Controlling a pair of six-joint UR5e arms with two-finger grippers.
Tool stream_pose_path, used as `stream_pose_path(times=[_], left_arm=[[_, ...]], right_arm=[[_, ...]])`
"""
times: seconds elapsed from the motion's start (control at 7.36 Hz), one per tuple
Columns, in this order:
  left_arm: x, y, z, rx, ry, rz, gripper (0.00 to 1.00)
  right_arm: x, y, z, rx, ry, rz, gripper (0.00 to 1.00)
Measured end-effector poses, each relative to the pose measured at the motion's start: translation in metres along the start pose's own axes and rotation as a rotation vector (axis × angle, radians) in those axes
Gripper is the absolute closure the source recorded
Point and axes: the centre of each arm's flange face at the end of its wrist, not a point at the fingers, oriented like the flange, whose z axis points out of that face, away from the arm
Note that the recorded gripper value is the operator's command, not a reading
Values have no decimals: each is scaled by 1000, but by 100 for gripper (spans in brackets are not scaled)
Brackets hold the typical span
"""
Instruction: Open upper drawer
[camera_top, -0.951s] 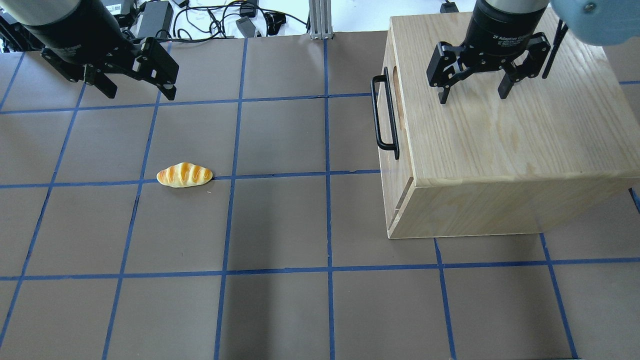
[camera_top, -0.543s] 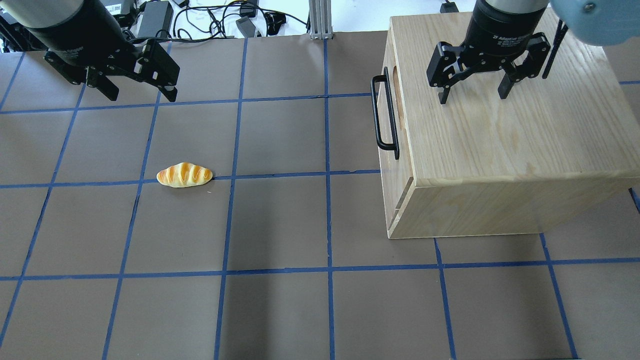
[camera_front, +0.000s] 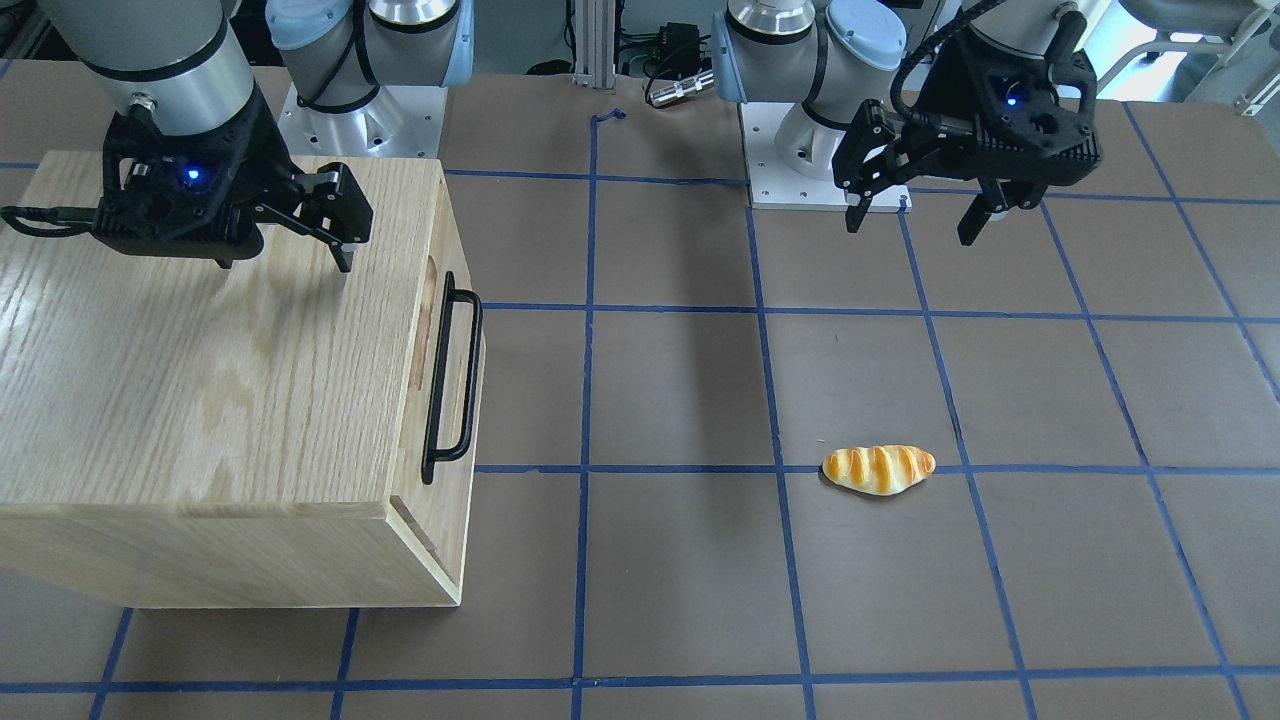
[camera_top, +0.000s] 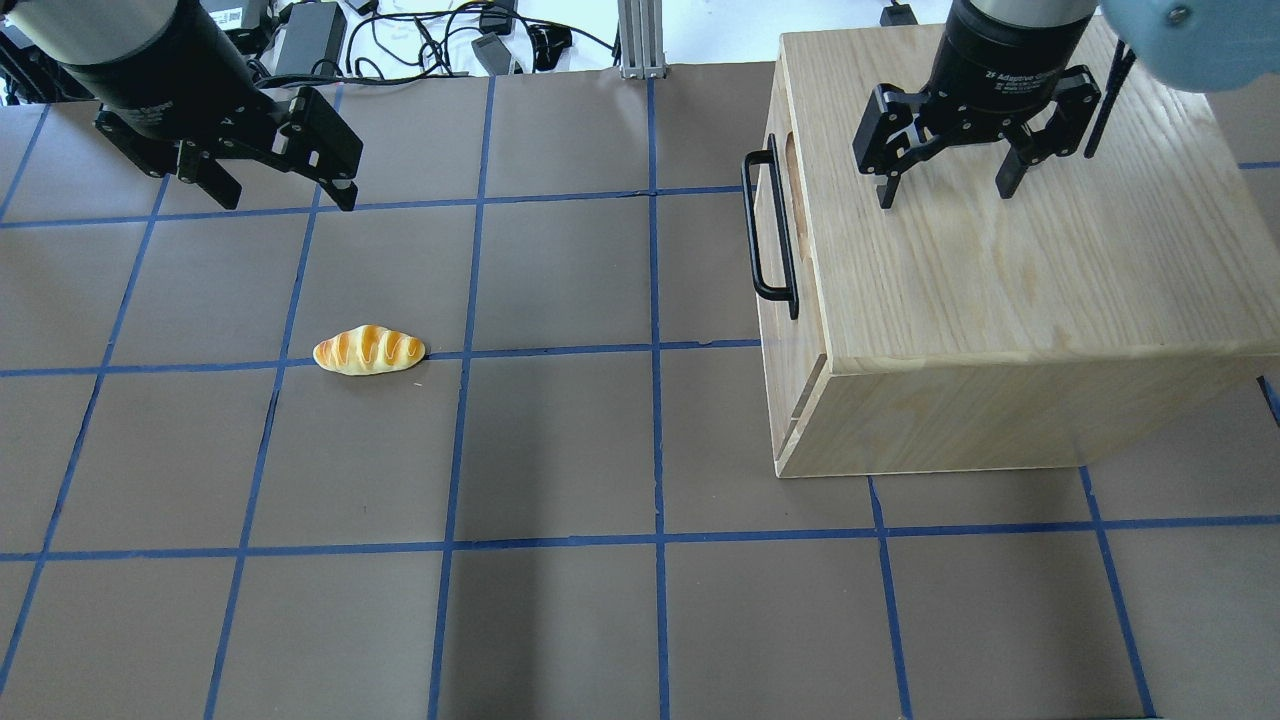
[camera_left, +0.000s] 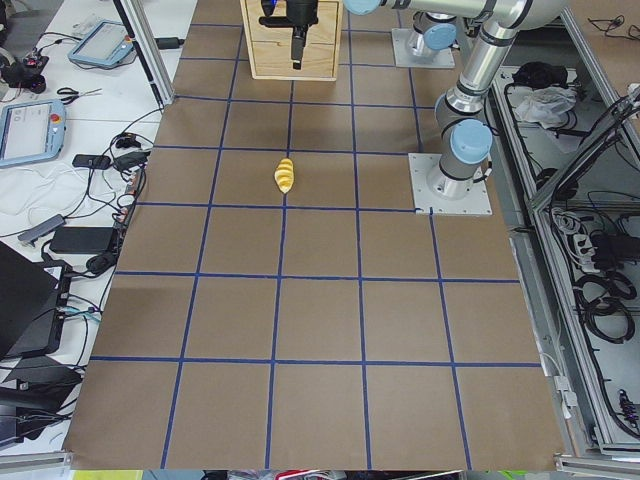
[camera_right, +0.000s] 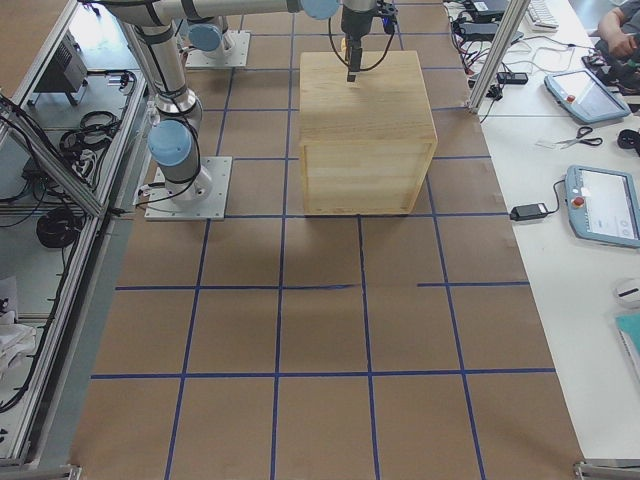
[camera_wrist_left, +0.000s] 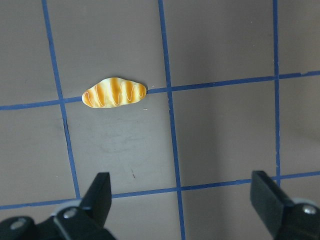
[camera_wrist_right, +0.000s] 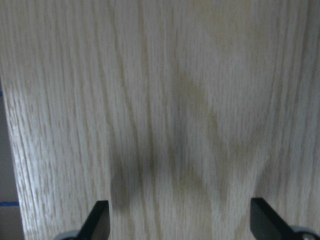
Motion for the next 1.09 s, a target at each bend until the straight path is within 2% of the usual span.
stream_pose_path(times=[0.68,0.95,1.09], left_arm=[[-2,-11,14,-23,16,-83,0],[12,-27,30,-23,55,-123,0],[28,-40,43,-6,94,-144,0]], right_arm=[[0,0,0,1,0,-1,0],[0,0,0,0,0,-1,0],[0,0,0,0,0,0,0]])
